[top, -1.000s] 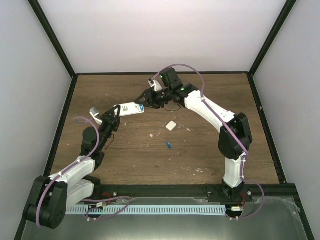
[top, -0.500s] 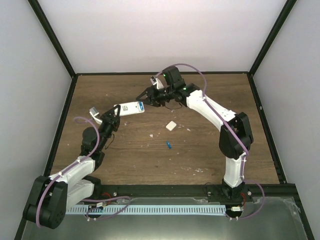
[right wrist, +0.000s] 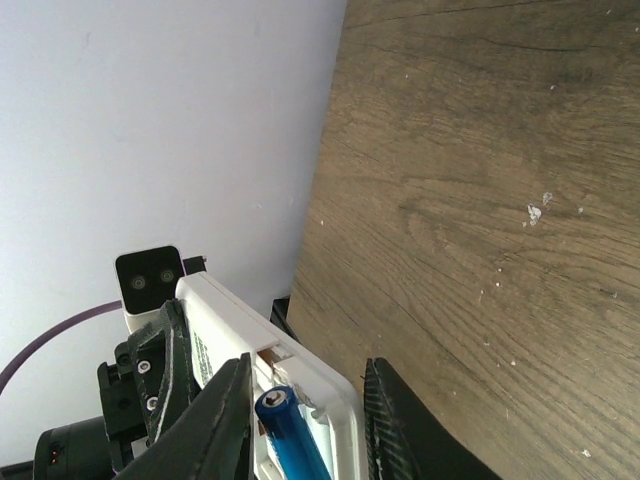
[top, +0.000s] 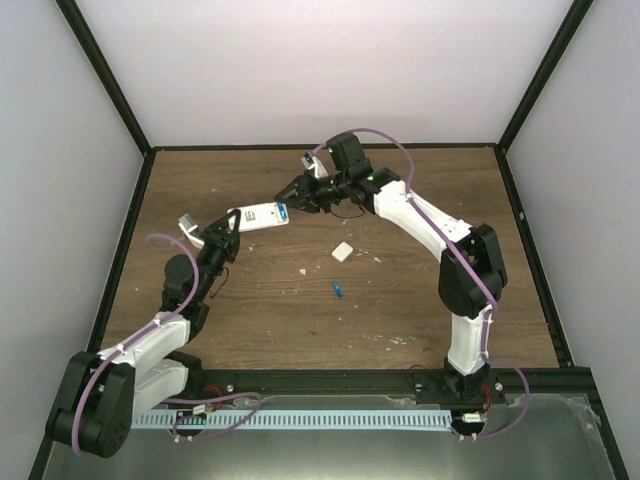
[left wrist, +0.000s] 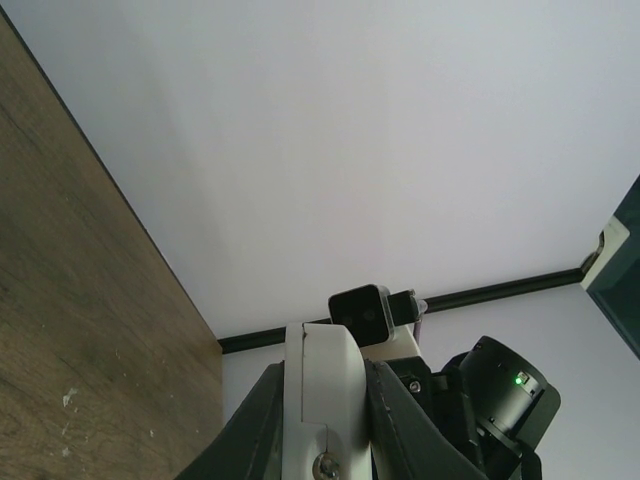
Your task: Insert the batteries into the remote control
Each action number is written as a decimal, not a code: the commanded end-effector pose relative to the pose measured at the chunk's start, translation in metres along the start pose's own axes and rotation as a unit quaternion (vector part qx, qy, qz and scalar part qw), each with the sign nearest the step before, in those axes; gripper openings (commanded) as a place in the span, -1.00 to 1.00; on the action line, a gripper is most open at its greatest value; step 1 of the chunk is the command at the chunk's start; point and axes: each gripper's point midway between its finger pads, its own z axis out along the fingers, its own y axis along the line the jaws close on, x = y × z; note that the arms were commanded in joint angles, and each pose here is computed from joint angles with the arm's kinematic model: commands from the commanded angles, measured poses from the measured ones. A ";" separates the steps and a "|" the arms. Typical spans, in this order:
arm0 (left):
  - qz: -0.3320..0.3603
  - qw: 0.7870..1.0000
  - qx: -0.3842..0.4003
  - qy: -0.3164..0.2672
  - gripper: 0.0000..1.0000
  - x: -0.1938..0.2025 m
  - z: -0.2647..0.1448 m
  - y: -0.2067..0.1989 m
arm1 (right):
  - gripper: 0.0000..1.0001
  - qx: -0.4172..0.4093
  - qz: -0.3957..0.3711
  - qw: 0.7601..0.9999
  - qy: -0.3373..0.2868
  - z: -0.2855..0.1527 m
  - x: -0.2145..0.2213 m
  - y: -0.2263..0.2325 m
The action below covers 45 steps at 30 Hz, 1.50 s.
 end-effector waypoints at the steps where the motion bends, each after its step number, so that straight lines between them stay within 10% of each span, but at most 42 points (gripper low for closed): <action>1: 0.011 1.000 0.025 0.000 -1.00 0.000 -0.002 -0.013 | -0.55 -0.027 -0.020 0.999 -0.005 -0.011 -0.001 0.022; 45: 0.012 1.000 0.000 -0.005 -1.00 -0.001 -0.001 0.001 | -0.78 0.021 -0.071 0.997 -0.029 -0.026 -0.009 0.025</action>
